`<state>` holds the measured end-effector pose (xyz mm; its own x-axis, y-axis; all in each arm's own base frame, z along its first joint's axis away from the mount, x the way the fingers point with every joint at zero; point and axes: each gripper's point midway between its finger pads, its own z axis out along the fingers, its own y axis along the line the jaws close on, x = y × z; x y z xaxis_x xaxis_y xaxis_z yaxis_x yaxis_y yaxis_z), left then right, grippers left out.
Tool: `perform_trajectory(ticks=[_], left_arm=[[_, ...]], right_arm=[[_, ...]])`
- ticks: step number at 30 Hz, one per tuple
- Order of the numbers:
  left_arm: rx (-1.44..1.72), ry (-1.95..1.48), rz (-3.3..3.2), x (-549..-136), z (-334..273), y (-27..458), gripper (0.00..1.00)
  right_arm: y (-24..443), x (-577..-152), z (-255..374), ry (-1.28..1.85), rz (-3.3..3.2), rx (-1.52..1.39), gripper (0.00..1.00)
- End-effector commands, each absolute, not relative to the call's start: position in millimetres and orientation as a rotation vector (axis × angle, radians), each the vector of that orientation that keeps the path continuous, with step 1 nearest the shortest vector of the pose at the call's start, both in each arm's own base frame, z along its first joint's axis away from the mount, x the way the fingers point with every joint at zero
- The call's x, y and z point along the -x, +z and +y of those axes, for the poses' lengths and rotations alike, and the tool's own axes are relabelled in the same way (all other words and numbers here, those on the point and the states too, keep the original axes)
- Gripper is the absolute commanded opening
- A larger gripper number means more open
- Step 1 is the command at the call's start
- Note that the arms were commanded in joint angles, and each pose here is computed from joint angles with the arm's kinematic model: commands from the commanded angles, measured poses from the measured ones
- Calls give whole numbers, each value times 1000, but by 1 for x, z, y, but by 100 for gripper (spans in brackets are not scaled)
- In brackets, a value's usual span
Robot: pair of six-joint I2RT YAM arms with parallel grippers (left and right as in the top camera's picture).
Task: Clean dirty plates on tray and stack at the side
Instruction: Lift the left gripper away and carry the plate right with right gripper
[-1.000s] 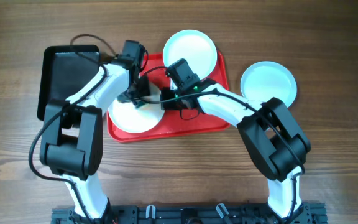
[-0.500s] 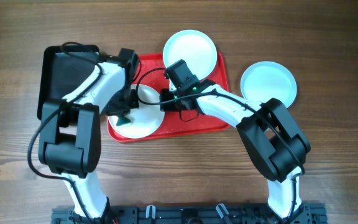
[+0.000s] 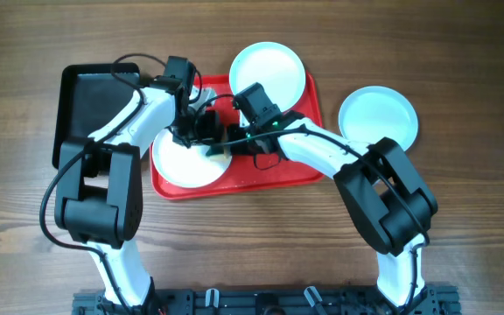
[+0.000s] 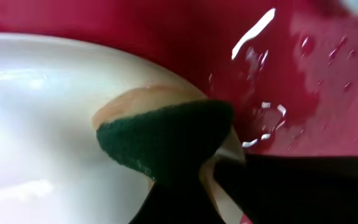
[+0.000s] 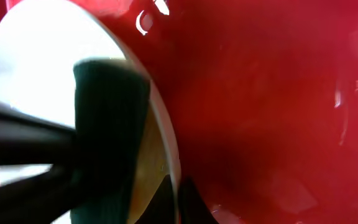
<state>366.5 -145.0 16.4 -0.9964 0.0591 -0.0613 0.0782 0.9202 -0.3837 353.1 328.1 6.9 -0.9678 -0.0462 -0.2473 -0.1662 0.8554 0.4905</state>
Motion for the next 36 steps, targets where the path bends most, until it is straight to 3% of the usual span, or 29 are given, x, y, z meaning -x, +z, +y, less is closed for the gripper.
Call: perform_trajectory(ticks=[1,9,18,24,36], left_arm=[[-3,-447,2960,-394,-133,7,4],[356,115,2834,-425,-63,24,4],[453,133,2780,-453,-35,99,4],[496,26,2824,-443,-32,124,4],[497,-69,2909,-427,-44,116,4]], right_arm=[[2,-350,330,789,2823,171,4],[2,-351,328,774,2822,165,5],[2,-353,327,773,2821,161,4],[24,-362,324,749,2787,186,4],[128,-383,259,11,2442,294,4]])
